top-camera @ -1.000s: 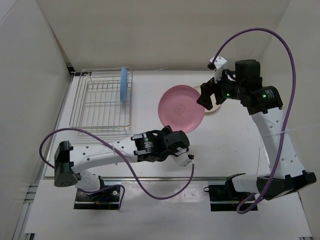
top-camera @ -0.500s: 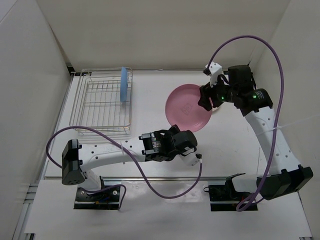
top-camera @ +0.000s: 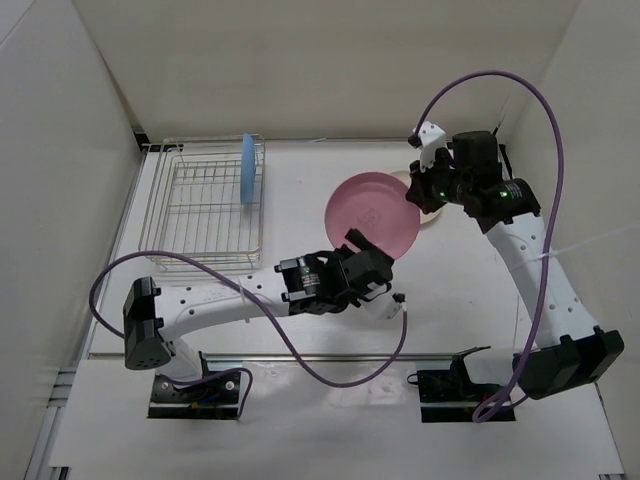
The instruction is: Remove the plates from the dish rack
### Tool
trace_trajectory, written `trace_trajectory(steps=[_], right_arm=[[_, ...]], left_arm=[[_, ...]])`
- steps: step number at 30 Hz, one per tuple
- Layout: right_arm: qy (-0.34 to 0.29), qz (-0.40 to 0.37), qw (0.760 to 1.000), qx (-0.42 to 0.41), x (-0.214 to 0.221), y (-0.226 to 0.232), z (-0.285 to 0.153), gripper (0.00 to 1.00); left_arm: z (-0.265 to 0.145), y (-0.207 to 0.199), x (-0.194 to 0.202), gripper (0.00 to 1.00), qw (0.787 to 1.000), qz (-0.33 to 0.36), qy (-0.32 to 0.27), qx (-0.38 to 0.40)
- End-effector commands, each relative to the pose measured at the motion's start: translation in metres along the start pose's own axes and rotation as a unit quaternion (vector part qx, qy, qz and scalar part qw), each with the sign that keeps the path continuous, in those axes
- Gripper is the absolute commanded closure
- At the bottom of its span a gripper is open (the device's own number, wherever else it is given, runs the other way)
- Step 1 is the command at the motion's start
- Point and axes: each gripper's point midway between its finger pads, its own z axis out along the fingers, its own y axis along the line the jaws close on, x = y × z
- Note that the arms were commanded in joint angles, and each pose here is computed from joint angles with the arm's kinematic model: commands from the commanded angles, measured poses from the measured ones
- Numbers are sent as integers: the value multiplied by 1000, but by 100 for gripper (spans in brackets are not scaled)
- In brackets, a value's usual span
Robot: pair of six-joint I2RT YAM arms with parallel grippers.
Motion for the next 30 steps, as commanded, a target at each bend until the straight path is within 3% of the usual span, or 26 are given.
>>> trace_trajectory(steps=[1,3,6,9,10,12,13,14,15,16,18,19,24,30], right_arm=[[2,6,998,59,4,-27,17,100],[14,39,995,86,10,-46,29,100],[33,107,986,124,17,-86,46,100],[33,188,968,161,20,-129,63,100],[38,215,961,169,29,-148,70,100],[26,250,952,176,26,-165,76,100],[34,260,949,177,36,-177,86,100],[30,263,948,178,36,-182,93,100],[29,270,944,187,40,-194,94,100],[34,287,939,186,46,-203,103,100],[34,317,935,153,54,-209,115,100],[23,317,937,147,45,-213,119,100],[20,319,936,145,60,-227,135,100],[45,313,937,150,86,-234,153,100]], left_arm=[[-19,51,26,9,994,-92,1,-63],[-20,62,45,0,989,-121,26,-76],[-29,88,97,0,969,-205,79,-115],[-50,110,179,0,915,-339,142,-164],[-59,107,226,0,876,-410,182,-174],[-71,94,273,0,831,-481,216,-178],[-80,74,315,0,779,-546,246,-185],[-80,56,323,0,767,-572,243,-155],[-85,44,334,0,745,-602,244,-153],[-89,20,347,0,707,-651,233,-145],[-95,-2,353,0,674,-692,216,-142],[-102,-23,352,0,645,-726,197,-136],[-120,-43,335,0,601,-777,114,-147],[-142,-39,329,0,591,-785,86,-164]])
